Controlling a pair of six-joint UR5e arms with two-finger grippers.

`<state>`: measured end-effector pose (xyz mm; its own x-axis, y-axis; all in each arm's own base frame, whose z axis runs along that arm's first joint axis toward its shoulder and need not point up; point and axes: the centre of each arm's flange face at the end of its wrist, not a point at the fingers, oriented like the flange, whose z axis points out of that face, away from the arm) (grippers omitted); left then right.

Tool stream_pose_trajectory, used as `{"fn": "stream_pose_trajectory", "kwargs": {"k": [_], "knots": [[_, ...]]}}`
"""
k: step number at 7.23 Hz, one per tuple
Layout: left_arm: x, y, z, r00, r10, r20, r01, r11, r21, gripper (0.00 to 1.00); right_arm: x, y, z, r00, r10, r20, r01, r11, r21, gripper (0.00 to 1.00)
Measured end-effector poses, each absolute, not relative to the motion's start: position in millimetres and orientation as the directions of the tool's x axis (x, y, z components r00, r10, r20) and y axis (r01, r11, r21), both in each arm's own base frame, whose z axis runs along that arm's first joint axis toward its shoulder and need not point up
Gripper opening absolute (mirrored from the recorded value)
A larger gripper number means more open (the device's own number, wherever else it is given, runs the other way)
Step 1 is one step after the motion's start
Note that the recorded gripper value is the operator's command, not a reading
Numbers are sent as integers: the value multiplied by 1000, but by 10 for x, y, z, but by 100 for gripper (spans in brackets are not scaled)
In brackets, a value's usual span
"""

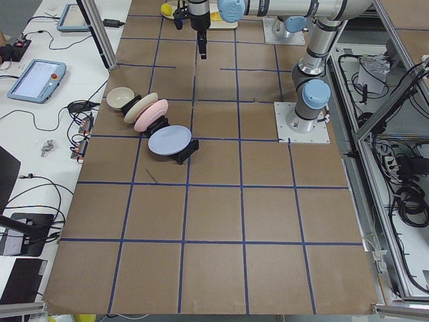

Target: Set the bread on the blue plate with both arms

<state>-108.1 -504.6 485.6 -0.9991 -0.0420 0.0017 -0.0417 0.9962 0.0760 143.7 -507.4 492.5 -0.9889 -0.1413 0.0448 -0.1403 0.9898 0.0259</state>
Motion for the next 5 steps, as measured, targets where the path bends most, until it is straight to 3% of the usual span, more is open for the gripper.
{"fn": "stream_pose_trajectory", "kwargs": {"k": [5], "knots": [[-973, -5102, 4825, -1000, 3, 4, 3, 997, 75, 100, 1437, -5083, 4912, -989, -139, 45, -138, 990, 28, 100]]}}
